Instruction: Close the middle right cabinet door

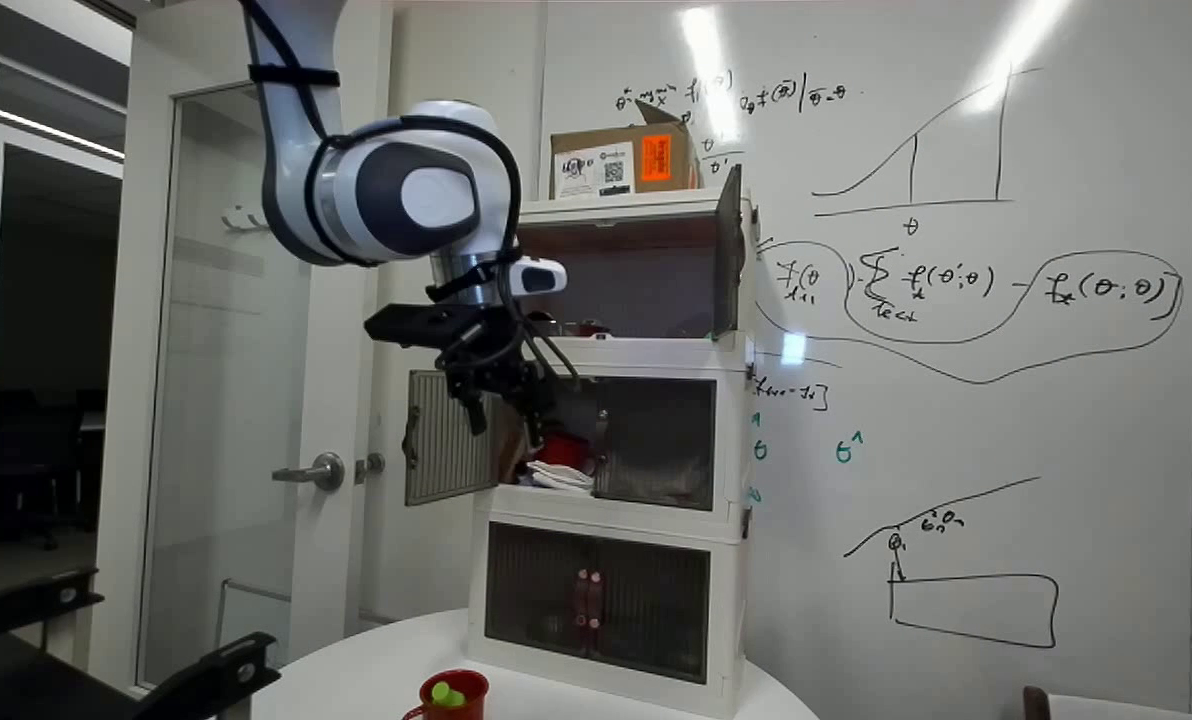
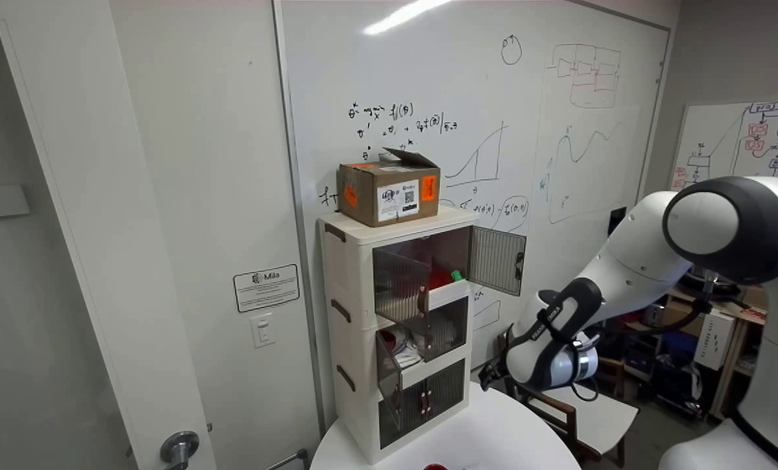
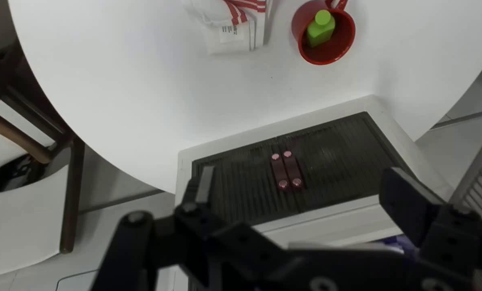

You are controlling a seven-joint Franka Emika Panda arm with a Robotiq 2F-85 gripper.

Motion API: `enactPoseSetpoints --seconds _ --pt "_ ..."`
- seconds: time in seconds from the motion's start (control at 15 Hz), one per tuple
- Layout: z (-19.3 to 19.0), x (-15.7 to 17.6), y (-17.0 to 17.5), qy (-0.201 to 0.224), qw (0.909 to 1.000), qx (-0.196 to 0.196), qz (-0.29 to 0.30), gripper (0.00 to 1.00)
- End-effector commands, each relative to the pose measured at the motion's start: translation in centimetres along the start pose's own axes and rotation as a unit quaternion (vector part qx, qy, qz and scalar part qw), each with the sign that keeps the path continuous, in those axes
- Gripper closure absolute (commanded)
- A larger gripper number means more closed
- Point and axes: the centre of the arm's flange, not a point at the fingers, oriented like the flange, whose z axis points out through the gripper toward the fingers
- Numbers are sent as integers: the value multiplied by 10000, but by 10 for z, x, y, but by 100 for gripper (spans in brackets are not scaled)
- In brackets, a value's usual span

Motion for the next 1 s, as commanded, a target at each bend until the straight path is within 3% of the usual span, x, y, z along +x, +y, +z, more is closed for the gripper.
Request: enactPoseSetpoints --seconds 0.0,0.2,0.47,0.53,0.67,0.93 --pt "-84 23 -14 244 9994 -232 108 0" --pt "-122 46 -22 632 9966 -413 340 0" --pt "-177 81 -18 786 9937 -421 680 0" --pt "-121 78 -31 798 9944 -334 611 0" --pt "-150 90 -30 871 9933 -358 666 0" --pt "-156 89 -31 883 9931 -379 665 0"
